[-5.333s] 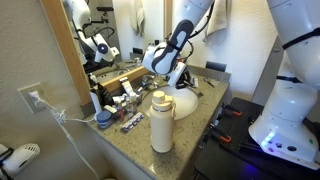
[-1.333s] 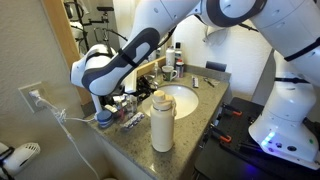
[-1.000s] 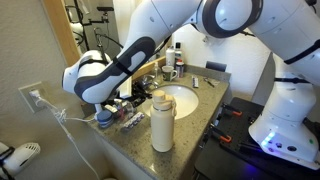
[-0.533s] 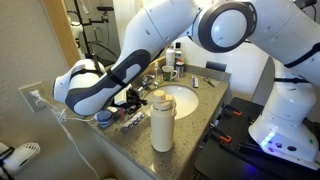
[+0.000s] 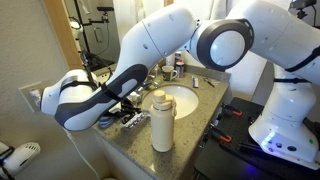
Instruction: Move the object from the right edge of the sink to the left edge
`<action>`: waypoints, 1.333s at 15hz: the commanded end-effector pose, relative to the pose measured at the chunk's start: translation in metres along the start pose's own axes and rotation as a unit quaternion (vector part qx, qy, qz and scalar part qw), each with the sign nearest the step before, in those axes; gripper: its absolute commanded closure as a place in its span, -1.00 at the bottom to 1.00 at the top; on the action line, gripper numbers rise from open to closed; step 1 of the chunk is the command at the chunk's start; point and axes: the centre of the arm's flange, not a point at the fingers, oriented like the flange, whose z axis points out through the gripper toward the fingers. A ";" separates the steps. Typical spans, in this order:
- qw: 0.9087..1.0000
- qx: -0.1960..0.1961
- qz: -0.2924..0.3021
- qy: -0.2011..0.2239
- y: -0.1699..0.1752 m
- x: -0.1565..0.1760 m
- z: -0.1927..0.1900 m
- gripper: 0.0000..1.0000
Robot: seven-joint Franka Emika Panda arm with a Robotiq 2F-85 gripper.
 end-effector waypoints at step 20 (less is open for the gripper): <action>0.999 -0.018 -0.032 0.007 0.008 0.024 -0.033 -0.98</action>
